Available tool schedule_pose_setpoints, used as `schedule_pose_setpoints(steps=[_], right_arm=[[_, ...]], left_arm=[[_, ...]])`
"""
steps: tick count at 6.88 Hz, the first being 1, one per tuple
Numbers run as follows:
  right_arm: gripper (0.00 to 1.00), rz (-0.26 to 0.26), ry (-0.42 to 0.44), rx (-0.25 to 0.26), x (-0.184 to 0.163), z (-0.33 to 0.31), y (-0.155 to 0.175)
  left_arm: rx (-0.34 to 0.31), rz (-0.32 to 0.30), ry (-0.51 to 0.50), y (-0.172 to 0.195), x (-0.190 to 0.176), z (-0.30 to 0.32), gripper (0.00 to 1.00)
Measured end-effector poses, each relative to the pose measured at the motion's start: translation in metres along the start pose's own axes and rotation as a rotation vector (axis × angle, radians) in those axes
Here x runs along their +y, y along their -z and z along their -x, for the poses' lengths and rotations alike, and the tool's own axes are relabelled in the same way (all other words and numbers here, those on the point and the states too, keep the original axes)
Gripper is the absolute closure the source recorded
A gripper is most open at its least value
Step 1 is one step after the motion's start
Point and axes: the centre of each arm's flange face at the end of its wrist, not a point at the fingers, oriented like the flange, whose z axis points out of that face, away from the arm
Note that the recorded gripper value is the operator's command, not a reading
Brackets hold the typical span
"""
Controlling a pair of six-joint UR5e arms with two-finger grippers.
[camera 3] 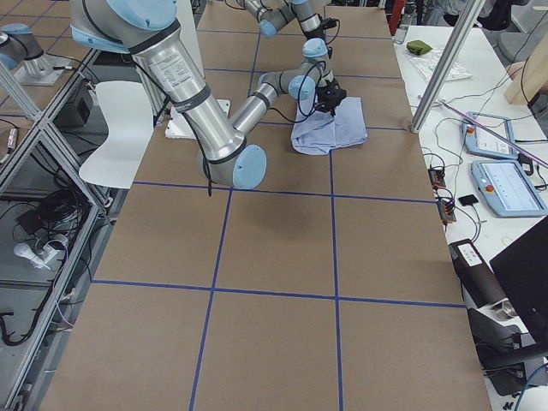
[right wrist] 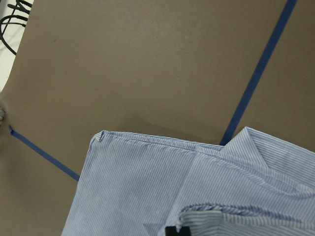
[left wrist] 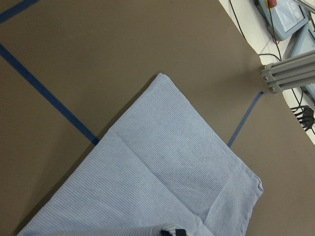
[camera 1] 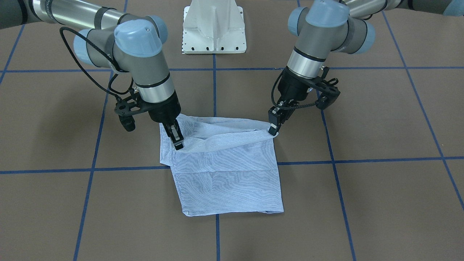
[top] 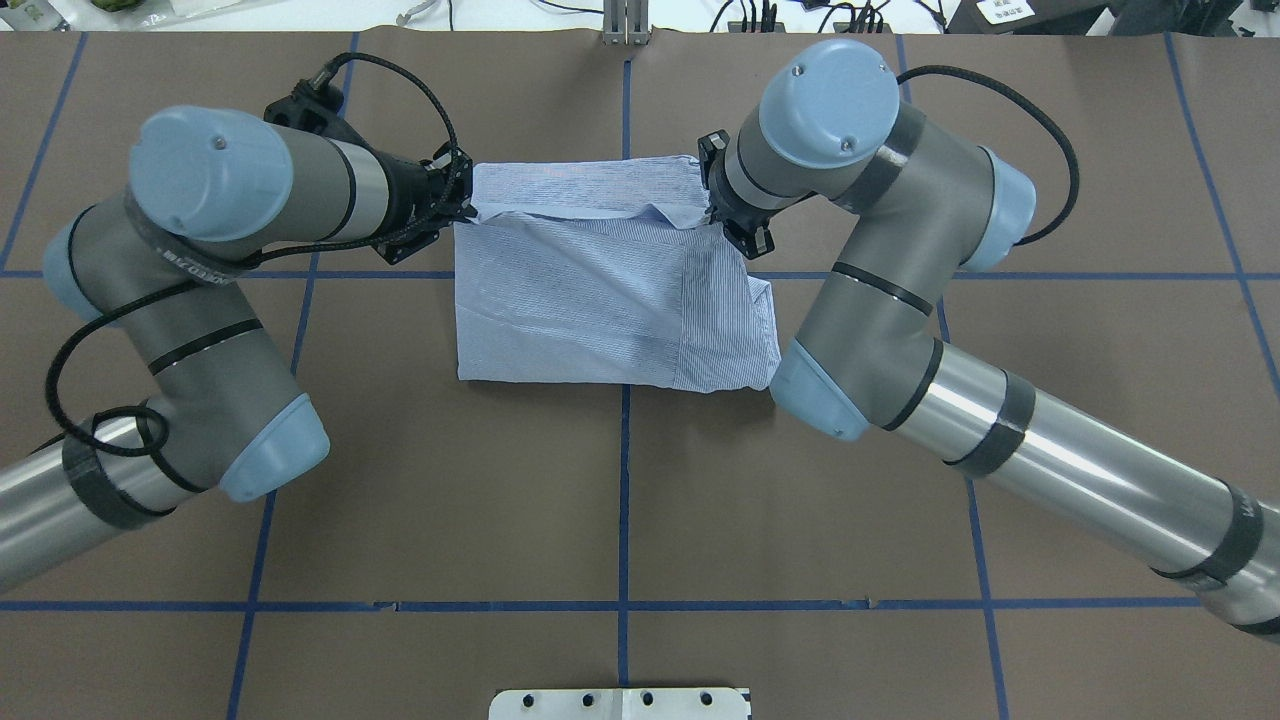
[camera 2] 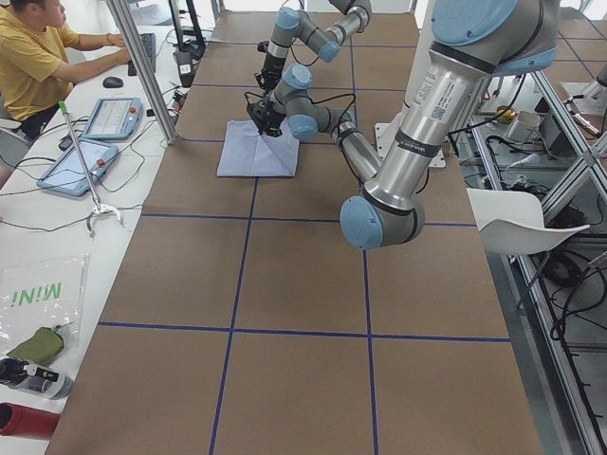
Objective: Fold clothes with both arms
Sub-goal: 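Lift the near edge with both grippers and fold it toward the far edge, then lay the edge down and open both grippers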
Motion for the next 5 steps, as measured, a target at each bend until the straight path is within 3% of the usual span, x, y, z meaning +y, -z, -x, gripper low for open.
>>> schedule_pose_setpoints(steps=[4,5], right_arm=[[1.0,-0.012,0.045,0.026,-0.012,0.043,-0.061],[1.0,-0.016,0.061,0.027,-0.014,0.05,-0.069]], left_arm=[[-0.001,-0.044,-0.036,-0.089,-0.044,-0.015,1.0],[-0.003,-0.053,-0.047,-0.104,-0.051,-0.019,0.72]])
